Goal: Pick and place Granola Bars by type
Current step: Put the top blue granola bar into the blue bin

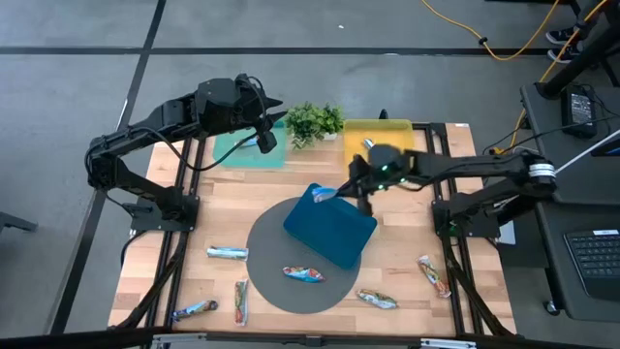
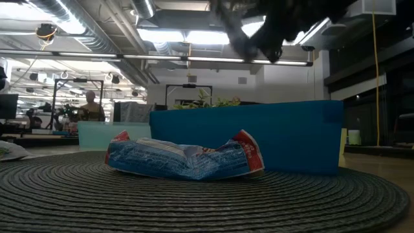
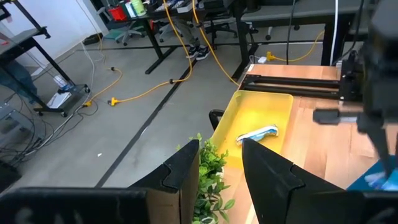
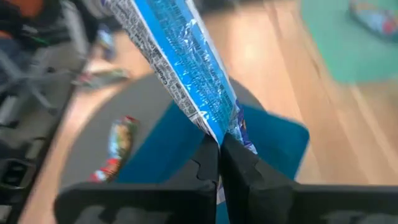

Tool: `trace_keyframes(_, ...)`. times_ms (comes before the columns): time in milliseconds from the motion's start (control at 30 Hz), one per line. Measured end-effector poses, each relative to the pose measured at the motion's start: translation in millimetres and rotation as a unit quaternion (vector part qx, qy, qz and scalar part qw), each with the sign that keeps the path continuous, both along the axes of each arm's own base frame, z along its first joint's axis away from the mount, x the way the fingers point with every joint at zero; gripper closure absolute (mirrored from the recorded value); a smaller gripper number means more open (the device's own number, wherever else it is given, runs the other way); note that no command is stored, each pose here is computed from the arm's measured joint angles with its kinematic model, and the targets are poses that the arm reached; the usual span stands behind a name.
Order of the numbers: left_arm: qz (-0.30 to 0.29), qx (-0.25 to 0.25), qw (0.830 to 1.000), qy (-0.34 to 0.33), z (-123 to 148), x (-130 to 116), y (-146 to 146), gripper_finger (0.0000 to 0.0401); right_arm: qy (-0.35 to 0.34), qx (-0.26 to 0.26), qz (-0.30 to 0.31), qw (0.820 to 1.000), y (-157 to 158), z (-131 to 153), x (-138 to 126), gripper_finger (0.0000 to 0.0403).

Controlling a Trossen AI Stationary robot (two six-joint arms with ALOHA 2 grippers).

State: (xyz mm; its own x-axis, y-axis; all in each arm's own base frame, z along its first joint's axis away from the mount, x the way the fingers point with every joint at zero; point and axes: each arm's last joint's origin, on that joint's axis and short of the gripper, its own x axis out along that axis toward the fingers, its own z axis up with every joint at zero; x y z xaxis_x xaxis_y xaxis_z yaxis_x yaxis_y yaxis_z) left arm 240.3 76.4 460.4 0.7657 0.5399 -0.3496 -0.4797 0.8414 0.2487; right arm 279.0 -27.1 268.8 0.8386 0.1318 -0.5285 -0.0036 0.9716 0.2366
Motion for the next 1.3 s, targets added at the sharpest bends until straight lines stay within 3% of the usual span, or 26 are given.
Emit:
trace_keyframes(267, -0.007, 0.015, 1.000, 0.016, -0.8, -0.3, -0.1, 0.0285, 0.110, 0.032, -0.093, 0.989, 22.1, -46.4, 22.1, 0.0393)
trace_keyframes(600, -0.010, 0.021, 0.999, 0.023, -1.1, -0.5, 0.0, 0.0285, 0.217, 0.095, -0.202, 0.950, 39.2, -89.0, 28.3, 0.0393)
trace_keyframes(1033, -0.025, 0.021, 0.999, 0.037, -3.2, -0.9, -0.8, 0.0285, 0.270, 0.154, -0.202, 0.929, 52.0, -104.5, 28.2, 0.0382)
trace_keyframes(1300, -0.039, 0.016, 0.999, 0.035, -3.3, -0.5, -1.6, 0.0285, 0.276, 0.164, -0.192, 0.927, 53.0, -104.6, 28.0, 0.0365)
